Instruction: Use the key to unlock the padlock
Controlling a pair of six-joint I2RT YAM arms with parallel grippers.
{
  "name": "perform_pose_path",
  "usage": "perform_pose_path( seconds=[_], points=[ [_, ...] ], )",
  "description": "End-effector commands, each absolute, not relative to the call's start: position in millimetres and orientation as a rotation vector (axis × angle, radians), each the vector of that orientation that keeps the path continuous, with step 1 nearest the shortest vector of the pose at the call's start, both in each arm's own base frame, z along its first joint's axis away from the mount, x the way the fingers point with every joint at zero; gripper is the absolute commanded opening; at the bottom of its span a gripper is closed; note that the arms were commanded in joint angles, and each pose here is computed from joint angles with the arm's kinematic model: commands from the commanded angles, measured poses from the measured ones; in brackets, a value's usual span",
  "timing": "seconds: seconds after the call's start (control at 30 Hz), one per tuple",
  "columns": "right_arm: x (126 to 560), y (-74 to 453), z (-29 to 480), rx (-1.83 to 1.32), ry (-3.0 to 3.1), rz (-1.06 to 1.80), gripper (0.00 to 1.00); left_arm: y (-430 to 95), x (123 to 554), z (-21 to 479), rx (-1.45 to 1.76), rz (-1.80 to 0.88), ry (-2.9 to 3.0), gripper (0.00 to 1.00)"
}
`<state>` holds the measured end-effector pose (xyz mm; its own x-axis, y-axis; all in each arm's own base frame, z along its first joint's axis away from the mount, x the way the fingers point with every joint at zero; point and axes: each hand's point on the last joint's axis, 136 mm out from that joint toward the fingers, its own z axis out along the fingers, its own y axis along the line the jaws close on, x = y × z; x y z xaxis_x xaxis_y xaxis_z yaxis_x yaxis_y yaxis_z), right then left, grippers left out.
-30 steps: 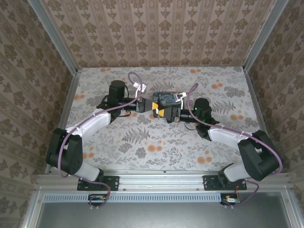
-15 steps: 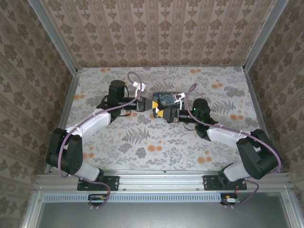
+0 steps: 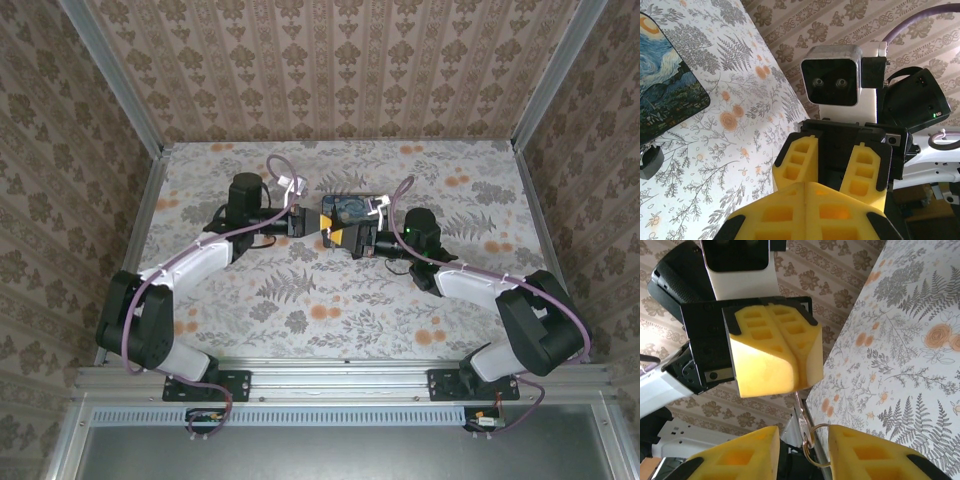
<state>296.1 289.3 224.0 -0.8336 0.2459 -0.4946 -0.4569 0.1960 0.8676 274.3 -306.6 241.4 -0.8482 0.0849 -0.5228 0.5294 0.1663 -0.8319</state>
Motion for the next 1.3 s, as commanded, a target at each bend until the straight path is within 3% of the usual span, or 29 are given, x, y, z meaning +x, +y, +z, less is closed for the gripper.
perform_pose_path(
  seconds=[0.0,0.53,1.1,1.27],
  points=[
    [306,286,243,-0.176,1.872,1.668,0.34,-302,275,256,0.580,-1.717,2.033,0.00],
    [306,294,244,-0.196,1.862,1.704,0.28,-305,276,255,0.564,-1.721,2.035,0.00],
    [303,299,241,-0.215,1.861,1.719,0.14,-307,277,252,0.542,-1.724,2.035,0.00],
    [302,299,246,-0.227,1.836,1.719,0.02,-309,276,251,0.538,-1.726,2.033,0.00]
  ],
)
